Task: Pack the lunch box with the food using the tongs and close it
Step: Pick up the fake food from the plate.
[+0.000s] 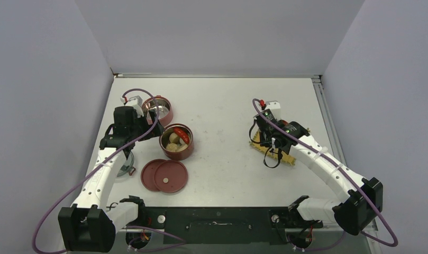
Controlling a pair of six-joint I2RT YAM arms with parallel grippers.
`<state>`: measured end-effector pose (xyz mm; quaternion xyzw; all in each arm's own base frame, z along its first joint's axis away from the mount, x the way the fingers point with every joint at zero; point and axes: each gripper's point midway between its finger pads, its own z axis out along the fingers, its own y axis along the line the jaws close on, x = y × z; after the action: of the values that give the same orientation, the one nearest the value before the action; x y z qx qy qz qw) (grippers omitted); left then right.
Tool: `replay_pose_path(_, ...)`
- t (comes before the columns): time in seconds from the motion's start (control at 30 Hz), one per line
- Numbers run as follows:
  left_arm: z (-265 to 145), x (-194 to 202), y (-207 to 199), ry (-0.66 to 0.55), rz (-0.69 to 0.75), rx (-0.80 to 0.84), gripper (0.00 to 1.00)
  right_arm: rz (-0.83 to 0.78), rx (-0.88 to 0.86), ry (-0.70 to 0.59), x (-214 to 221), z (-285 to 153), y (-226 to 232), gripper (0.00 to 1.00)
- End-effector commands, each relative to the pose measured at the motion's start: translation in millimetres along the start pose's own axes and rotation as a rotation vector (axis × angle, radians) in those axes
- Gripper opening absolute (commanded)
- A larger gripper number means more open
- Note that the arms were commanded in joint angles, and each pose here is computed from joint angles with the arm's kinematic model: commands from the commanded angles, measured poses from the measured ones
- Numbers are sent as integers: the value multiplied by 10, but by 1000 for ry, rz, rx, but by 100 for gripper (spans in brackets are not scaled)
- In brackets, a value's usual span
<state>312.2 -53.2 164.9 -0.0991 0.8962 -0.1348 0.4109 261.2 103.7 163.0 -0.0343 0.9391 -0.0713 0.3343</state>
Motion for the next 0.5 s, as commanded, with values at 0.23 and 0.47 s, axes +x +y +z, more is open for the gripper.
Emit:
replay_pose_path(0.23,51,-296,-12,-78,-54,8,85,69,-64,-134,-296,-226,34,5)
replay_pose_path(0.47,320,-622,300,-84,-209,-35,74,70,-109,-182,-355,-283,74,5)
